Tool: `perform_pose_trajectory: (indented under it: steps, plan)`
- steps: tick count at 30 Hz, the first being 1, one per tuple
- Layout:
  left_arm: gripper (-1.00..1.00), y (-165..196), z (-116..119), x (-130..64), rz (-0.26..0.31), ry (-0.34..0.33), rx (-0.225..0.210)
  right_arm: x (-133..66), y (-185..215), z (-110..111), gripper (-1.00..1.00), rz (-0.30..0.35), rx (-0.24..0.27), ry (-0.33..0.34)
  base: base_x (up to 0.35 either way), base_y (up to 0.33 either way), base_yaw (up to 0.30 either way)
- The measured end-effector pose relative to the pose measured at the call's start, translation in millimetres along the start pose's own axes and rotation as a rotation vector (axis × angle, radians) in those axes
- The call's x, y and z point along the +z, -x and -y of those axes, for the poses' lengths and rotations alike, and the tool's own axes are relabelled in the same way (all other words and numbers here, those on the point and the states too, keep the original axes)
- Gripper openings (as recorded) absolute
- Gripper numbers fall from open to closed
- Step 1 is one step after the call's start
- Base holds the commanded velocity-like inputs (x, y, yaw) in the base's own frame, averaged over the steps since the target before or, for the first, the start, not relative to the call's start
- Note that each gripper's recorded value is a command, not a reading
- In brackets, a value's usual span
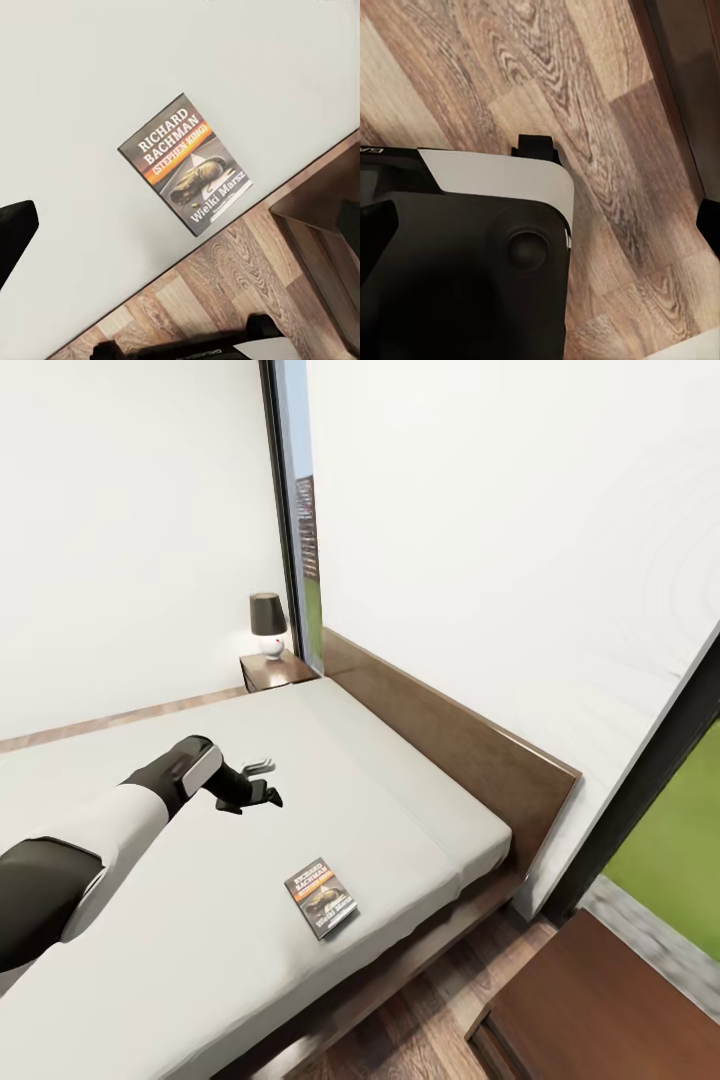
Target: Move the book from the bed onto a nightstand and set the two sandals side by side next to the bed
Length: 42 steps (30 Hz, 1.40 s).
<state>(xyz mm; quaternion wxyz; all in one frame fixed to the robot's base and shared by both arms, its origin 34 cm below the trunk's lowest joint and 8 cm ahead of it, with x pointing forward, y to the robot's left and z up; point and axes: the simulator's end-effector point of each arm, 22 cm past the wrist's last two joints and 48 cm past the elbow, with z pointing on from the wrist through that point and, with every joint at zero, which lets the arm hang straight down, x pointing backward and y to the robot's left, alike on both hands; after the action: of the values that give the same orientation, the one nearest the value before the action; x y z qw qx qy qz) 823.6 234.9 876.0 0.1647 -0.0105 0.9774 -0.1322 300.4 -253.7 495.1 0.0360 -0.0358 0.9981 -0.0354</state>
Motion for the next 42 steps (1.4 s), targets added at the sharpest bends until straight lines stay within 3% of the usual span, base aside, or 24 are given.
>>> perform_pose_trajectory:
  steps: [13,29,42]
  plan:
    - [1.0,8.9,1.8,1.3,0.005,-0.007,0.001,2.9,-25.5,11.3,1.0,-0.056,-0.005,-0.024,0.0,0.0,0.0]
    - [1.0,51.4,6.2,-21.0,0.057,-0.002,0.009,4.8,-48.9,13.3,1.0,-0.105,-0.01,-0.031,0.0,0.0,0.0]
    - [1.0,53.2,5.2,-11.1,0.047,0.002,0.007,6.3,-60.3,13.6,1.0,-0.133,-0.013,-0.032,0.0,0.0,0.0]
